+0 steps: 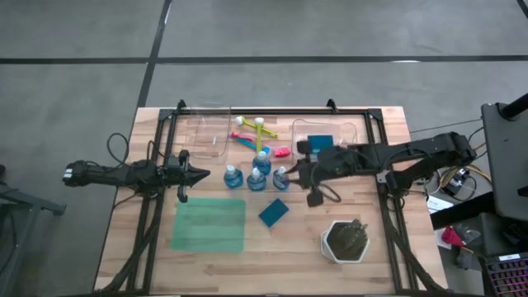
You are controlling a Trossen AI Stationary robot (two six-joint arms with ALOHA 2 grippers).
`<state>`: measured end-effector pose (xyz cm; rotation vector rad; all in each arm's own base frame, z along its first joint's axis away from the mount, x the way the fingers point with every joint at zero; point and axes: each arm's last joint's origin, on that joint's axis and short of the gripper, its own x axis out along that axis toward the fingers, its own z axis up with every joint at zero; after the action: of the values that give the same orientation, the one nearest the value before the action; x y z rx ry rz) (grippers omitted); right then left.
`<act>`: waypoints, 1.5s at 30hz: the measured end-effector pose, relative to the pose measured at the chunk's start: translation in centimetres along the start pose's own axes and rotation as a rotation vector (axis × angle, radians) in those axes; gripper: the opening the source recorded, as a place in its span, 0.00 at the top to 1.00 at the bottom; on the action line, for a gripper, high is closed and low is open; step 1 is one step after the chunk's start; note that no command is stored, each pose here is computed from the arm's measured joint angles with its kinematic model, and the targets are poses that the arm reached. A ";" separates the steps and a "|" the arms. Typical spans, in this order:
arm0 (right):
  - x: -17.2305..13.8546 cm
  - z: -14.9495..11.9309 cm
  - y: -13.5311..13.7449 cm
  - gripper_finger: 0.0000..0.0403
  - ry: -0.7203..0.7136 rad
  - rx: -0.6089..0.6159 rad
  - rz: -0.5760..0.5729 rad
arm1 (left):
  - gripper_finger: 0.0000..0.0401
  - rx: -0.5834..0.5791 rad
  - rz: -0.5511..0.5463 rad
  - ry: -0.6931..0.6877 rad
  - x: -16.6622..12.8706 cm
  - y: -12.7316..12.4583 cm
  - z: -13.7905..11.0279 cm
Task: Pick & Place Kitchen Sink Supplies
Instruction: Put the blue sponge into the right transparent bin
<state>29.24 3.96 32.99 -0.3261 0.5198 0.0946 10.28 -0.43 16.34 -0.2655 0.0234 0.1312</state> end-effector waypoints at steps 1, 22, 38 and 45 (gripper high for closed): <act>0.4 0.0 0.5 0.79 0.006 -0.007 0.014 | 1.00 0.000 0.000 0.000 0.0 0.0 0.0; 8.2 -1.7 8.0 0.65 0.200 -0.179 0.163 | 1.00 0.000 0.000 0.000 0.0 0.0 0.0; 13.0 -5.9 10.1 0.70 0.392 -0.276 0.220 | 1.00 0.000 0.000 0.000 0.0 0.0 0.0; 14.4 -7.5 10.7 0.67 0.447 -0.296 0.233 | 1.00 0.000 0.000 0.000 0.0 0.0 0.0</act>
<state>36.34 11.73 16.63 -0.5813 0.9908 0.3313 10.28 -0.43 16.35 -0.2654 0.0231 0.1312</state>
